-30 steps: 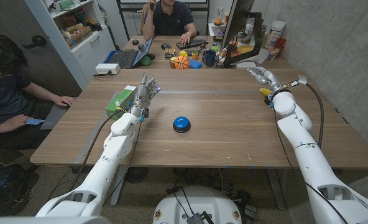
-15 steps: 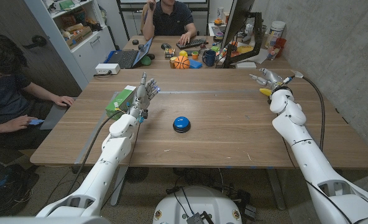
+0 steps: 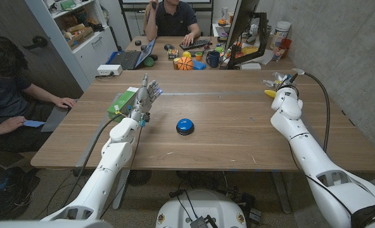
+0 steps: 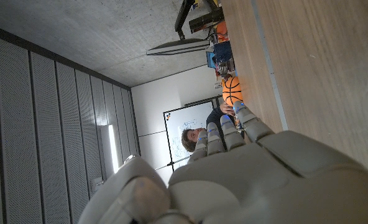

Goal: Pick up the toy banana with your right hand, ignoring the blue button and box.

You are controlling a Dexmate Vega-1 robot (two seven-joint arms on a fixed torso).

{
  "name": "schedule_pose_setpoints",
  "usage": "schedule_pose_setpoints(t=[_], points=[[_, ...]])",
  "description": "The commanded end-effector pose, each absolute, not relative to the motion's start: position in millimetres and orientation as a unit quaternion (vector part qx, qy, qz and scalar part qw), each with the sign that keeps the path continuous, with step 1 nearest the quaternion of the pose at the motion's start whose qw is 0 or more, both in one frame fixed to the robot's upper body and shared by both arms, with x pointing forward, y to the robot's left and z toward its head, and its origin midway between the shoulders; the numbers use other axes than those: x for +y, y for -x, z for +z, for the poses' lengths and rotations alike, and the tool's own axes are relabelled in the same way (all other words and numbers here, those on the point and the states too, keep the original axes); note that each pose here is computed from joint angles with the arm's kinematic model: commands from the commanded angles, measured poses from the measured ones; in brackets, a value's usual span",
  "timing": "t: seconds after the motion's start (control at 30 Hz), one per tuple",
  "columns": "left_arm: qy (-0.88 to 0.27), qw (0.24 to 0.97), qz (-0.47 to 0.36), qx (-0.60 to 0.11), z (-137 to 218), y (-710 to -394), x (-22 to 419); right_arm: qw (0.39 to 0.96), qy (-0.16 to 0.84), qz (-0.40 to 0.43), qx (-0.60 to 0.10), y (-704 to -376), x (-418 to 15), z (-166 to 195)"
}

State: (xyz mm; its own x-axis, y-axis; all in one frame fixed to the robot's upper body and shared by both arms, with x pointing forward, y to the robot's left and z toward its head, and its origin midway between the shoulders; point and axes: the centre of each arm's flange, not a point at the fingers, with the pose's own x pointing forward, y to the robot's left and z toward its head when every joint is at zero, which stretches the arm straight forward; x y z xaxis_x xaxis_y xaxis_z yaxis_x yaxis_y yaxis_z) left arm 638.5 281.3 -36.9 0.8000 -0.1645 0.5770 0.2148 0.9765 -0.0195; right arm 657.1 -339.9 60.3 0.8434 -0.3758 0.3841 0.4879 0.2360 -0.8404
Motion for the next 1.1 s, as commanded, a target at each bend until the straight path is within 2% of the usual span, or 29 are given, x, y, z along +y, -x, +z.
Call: schedule_pose_setpoints(t=[0.03,0.37,1.1], points=[[0.038,0.946,-0.099,-0.307,-36,-627,280,0.751,0.573,-0.324,0.049,-662,-355,57],[0.035,0.944,-0.099,-0.313,-32,-623,279,0.738,0.578,-0.336,0.096,-666,-370,55],[0.037,0.942,-0.1,-0.317,-27,-626,279,0.767,0.552,-0.288,0.153,-682,-384,36]])
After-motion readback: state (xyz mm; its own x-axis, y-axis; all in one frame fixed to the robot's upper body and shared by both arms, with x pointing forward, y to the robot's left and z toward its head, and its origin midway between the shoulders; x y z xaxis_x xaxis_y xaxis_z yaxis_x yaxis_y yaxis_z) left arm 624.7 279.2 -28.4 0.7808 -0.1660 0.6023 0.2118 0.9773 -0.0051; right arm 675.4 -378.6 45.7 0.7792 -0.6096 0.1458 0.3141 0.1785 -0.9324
